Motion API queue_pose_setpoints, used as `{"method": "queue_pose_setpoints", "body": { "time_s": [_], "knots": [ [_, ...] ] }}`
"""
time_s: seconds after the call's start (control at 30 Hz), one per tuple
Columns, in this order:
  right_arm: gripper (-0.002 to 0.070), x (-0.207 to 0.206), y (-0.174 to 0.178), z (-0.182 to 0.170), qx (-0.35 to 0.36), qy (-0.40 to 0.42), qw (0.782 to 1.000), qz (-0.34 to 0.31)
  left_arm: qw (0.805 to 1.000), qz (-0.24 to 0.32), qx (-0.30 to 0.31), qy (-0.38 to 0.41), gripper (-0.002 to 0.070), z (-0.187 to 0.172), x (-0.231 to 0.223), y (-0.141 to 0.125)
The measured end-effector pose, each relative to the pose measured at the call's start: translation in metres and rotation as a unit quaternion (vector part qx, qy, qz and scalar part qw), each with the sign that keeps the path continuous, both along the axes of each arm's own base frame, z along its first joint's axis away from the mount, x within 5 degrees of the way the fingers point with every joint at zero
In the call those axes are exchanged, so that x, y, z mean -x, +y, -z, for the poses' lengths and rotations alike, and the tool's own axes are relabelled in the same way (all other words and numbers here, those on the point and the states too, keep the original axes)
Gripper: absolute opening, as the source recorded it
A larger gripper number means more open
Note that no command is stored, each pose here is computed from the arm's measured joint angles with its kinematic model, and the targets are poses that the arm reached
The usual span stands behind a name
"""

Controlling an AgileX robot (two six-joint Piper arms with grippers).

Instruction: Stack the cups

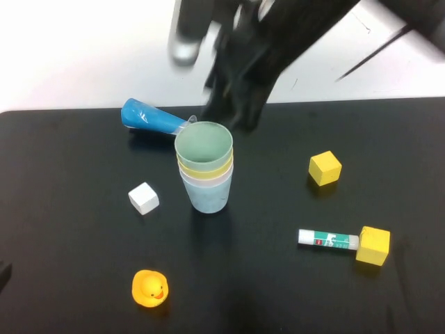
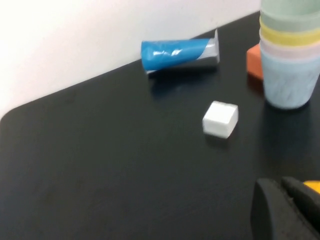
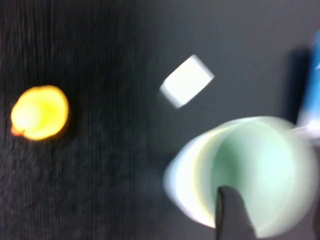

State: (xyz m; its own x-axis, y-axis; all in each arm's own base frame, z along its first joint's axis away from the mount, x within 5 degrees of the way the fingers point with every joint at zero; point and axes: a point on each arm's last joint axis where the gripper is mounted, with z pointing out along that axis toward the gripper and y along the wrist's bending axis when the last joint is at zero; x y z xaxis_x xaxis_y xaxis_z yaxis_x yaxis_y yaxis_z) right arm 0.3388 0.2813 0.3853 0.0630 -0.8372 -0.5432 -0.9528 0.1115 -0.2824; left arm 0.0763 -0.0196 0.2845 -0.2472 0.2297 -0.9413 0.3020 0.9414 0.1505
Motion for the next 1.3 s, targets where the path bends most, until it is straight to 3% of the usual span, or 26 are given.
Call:
{"method": "queue_pose_setpoints", "body": {
  "time_s": [0.23, 0.4, 0.53, 0.67, 0.8, 1.13, 1.3],
  "knots": [
    [0.0052, 0.065, -0.071, -0.115, -0.012, -0.177, 0.983, 0.048, 0.999, 0.01, 0.046, -0.027, 0.0, -0.007, 0.005, -0.002],
    [0.0006, 0.116, -0.129, -0.168, -0.022, -0.259, 0.957, 0.13, 0.996, 0.014, 0.062, -0.056, 0.0, -0.005, 0.011, 0.0],
    [0.0, 0.152, -0.163, -0.174, -0.024, -0.267, 0.948, 0.169, 0.992, 0.021, 0.085, -0.092, 0.0, 0.003, 0.02, 0.002],
    [-0.0001, 0.178, -0.183, -0.148, -0.019, -0.237, 0.953, 0.188, 0.987, 0.025, 0.098, -0.127, 0.0, 0.01, 0.028, 0.004],
    [-0.0001, 0.198, -0.198, -0.098, -0.03, -0.212, 0.955, 0.206, 0.983, 0.028, 0.104, -0.146, 0.0, 0.012, 0.03, 0.005],
    [-0.0001, 0.25, -0.233, 0.058, -0.097, -0.143, 0.946, 0.273, 0.989, 0.025, 0.092, -0.113, 0.0, 0.028, 0.027, 0.004],
    [-0.0001, 0.272, -0.249, 0.104, -0.108, -0.128, 0.943, 0.288, 0.993, 0.023, 0.081, -0.082, 0.0, 0.048, 0.023, 0.003]
  ]
}}
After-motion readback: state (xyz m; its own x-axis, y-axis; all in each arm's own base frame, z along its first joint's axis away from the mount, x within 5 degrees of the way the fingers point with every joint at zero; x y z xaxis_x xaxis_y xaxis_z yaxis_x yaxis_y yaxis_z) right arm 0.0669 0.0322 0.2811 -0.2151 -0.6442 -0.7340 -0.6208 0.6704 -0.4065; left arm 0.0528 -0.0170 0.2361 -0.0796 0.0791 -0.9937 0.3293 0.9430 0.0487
